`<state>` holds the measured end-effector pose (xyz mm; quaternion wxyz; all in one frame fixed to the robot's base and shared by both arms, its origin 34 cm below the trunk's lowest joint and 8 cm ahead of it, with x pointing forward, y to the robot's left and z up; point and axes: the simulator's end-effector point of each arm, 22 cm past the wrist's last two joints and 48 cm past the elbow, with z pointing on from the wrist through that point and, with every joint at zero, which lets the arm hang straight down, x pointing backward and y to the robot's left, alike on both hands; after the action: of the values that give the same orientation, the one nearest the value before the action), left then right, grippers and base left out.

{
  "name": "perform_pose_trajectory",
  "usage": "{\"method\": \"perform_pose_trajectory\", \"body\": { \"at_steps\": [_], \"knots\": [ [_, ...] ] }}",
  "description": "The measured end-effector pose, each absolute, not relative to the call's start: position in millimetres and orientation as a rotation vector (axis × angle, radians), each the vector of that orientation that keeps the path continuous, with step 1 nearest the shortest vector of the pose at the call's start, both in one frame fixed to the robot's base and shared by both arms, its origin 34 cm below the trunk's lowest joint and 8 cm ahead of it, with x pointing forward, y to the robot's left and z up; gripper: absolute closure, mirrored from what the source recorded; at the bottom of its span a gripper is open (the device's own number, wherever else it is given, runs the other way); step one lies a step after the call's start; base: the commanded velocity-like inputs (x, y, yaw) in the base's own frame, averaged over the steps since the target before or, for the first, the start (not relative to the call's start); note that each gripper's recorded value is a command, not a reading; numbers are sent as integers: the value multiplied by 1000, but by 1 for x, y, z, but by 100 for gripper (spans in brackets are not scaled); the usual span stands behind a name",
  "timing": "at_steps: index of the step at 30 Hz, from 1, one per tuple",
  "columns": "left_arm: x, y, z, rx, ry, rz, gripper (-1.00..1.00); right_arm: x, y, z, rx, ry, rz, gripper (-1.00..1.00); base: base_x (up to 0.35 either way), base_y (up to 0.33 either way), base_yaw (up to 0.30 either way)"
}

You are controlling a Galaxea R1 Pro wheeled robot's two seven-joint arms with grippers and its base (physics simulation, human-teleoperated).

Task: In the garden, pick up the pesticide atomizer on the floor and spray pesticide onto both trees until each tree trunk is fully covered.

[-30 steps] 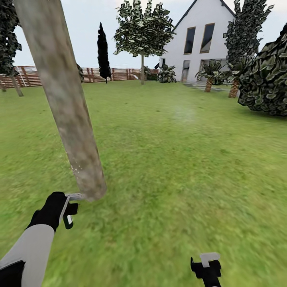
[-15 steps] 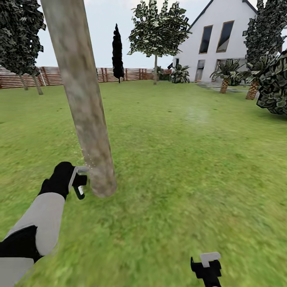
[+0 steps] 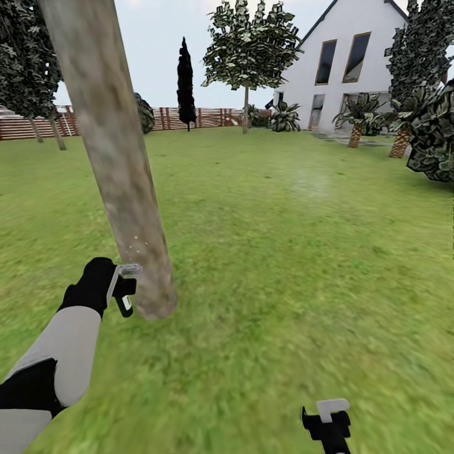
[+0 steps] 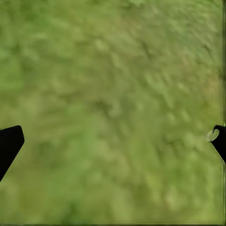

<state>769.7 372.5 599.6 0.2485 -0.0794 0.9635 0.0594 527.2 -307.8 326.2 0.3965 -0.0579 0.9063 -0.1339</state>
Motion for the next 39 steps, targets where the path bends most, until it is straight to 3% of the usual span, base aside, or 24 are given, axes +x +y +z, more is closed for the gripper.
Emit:
{"method": "perform_pose_trajectory", "body": {
  "at_steps": [6, 12, 20, 27, 35, 39],
  "knots": [
    [768, 363, 595, -211, 2638, 141, 100, 527, -307, 326, -147, 2297, -338, -100, -38, -268, 85],
    [762, 395, 595, -232, 2638, 211, 100, 527, -306, 326, -147, 2297, -337, -100, 159, -253, 186],
    [764, 349, 583, -182, 2666, 129, 100, 527, -306, 326, -147, 2298, -335, -100, 205, -225, 13],
    [743, 422, 578, -266, 2675, 249, 100, 527, -306, 326, -147, 2299, -336, -100, -25, -261, 257],
    [741, 380, 562, -223, 2704, 173, 100, 527, -306, 326, -147, 2298, -336, -100, -26, -272, 278],
    [740, 390, 563, -229, 2700, 199, 100, 527, -306, 326, -149, 2298, -335, -100, 149, -263, 278]
  ]
}}
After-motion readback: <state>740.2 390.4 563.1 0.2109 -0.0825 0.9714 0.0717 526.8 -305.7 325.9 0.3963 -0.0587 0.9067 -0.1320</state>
